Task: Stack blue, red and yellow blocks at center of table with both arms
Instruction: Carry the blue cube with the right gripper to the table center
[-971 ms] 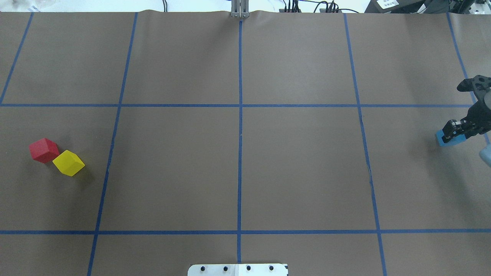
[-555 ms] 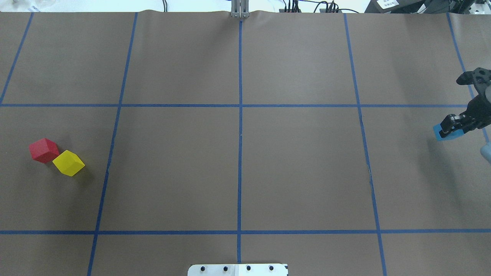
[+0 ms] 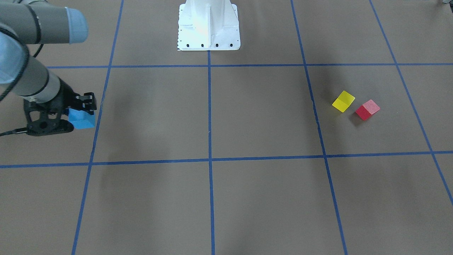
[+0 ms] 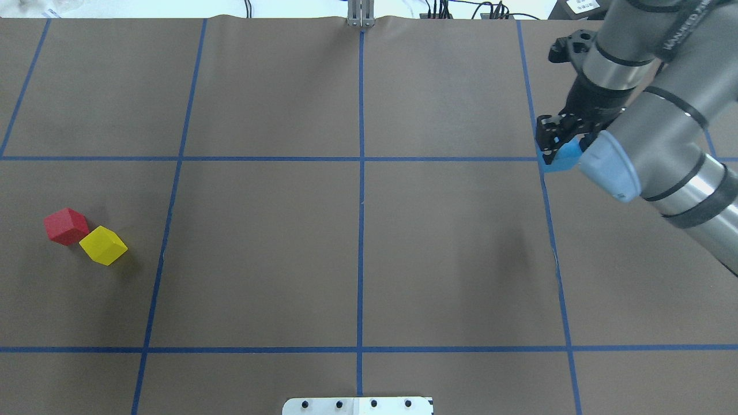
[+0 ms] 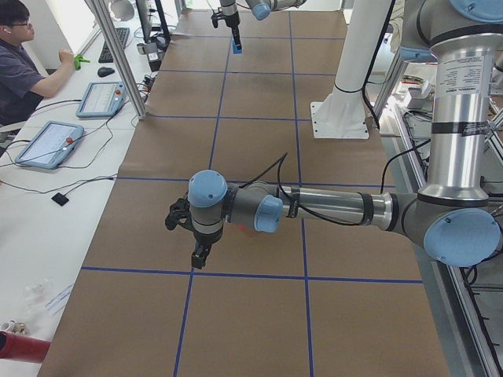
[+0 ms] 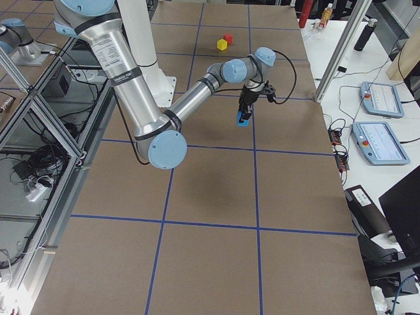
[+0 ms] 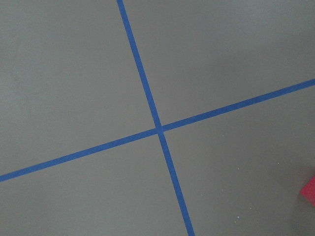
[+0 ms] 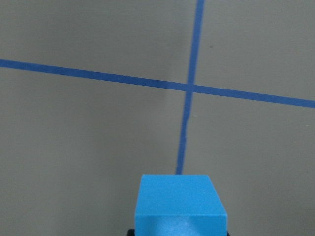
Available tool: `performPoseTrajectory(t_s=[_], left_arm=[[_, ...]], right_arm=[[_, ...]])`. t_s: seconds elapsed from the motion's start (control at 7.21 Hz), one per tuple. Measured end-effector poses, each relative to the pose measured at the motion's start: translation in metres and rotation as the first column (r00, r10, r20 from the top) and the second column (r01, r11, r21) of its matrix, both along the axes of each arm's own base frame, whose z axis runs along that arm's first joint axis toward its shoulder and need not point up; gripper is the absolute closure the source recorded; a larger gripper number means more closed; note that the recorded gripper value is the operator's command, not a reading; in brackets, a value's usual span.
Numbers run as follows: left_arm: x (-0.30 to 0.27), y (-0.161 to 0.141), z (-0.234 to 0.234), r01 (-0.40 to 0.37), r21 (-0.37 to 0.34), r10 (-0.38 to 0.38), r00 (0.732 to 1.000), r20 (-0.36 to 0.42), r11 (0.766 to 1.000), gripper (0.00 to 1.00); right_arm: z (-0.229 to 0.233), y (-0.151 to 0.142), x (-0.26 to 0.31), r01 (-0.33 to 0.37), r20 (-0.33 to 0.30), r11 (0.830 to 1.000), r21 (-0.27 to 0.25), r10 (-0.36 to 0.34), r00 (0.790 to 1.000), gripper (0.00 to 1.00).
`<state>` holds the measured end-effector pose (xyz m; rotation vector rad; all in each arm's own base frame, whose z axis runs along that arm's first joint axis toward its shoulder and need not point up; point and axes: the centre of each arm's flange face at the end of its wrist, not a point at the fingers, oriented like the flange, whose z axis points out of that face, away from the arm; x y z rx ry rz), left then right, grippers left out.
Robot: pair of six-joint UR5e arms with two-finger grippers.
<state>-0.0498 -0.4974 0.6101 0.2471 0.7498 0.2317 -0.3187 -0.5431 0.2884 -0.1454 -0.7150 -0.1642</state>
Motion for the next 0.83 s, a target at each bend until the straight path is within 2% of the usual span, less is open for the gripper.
performPoseTrajectory(t_s=[0.28,0.42,0.56,0.83], left_arm=[[-0.001,0.001,-0.001,0.001,0.001,-0.001,1.000,0.000,1.000,0.00],[-0.001,0.002,0.000,0.000,0.002,0.000,1.000,0.000,1.000,0.00],[-0.001,0.002,0.001,-0.002,0.002,0.002,1.000,0.001,1.000,0.00],[-0.001,0.002,0.002,-0.003,0.001,0.003,1.000,0.001,1.000,0.00]], right_arm=[[-0.080,0.007,-0.099,-0.041,-0.009,0.998,-0.050,0.040,0.999,1.00],[-0.101,0.009,-0.150,-0.067,0.021,0.996,-0.065,0.069,0.997,1.00],[-0.112,0.007,-0.194,-0.093,0.048,0.992,-0.085,0.097,0.994,1.00],[-0.122,0.003,-0.249,-0.111,0.048,0.987,-0.117,0.117,0.992,1.00]])
